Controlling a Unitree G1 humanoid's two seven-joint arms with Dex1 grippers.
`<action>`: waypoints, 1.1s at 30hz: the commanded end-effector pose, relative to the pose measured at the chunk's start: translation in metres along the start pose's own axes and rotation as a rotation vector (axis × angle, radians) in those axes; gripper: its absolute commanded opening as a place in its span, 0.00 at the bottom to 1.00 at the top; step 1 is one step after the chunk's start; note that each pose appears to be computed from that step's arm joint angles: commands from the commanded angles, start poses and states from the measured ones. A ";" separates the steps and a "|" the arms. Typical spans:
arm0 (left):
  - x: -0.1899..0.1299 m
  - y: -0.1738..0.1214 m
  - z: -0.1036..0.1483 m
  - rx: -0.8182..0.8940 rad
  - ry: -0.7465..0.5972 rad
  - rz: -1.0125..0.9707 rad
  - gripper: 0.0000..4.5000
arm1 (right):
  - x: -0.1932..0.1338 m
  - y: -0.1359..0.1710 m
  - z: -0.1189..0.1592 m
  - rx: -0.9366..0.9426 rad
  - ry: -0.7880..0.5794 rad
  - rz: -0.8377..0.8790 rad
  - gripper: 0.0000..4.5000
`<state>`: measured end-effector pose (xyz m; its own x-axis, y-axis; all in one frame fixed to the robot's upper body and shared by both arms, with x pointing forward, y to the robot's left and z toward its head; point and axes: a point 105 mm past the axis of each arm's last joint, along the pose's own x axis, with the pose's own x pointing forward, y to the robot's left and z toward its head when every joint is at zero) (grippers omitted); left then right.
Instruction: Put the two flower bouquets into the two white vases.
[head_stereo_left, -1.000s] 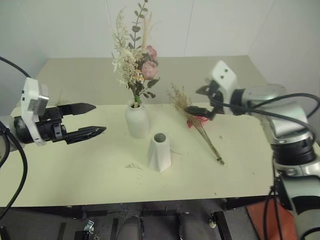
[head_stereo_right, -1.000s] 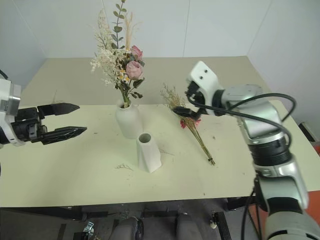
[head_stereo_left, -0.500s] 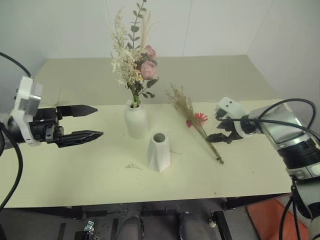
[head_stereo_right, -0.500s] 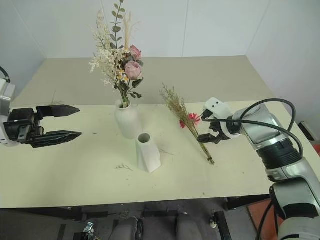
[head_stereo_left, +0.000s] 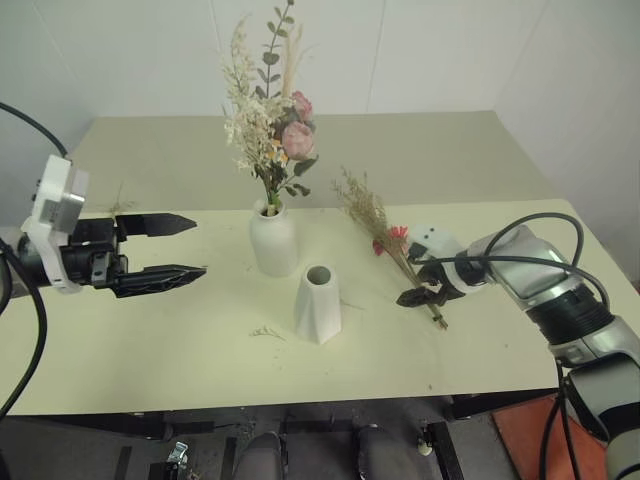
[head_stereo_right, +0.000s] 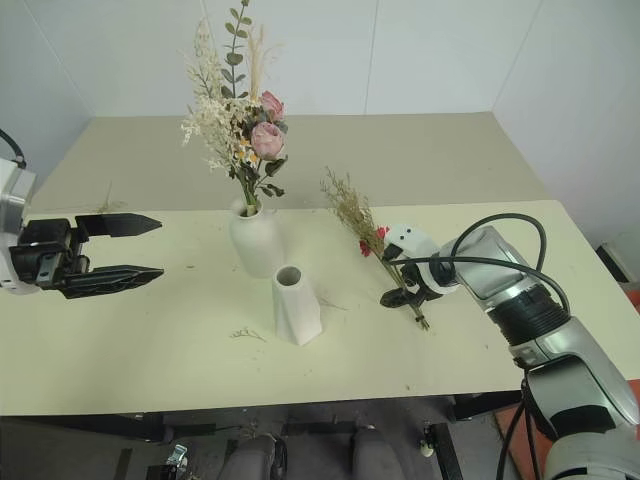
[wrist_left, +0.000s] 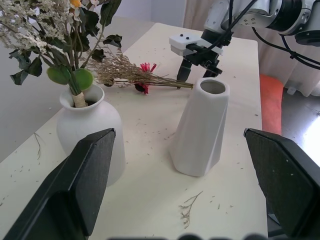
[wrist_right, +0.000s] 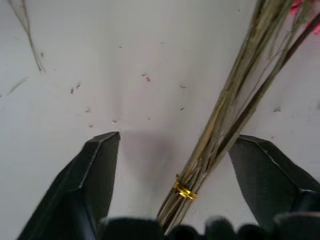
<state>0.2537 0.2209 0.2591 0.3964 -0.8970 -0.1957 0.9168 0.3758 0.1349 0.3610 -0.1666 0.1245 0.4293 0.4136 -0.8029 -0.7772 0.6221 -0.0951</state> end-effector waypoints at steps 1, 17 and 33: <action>-0.002 -0.002 0.009 0.043 -0.005 0.006 1.00 | -0.009 -0.018 0.008 0.040 -0.050 -0.083 0.59; 0.005 0.003 0.008 0.015 -0.020 -0.007 1.00 | -0.096 -0.081 0.047 0.532 -0.638 -0.319 0.01; 0.005 -0.008 0.011 -0.006 -0.021 -0.195 1.00 | -0.161 0.042 0.115 0.106 -1.388 0.162 0.01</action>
<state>0.2523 0.2117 0.2561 0.2299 -0.9521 -0.2017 0.9732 0.2231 0.0561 0.3276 -0.1379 0.3004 0.5740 0.7224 0.3855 -0.8026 0.5898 0.0899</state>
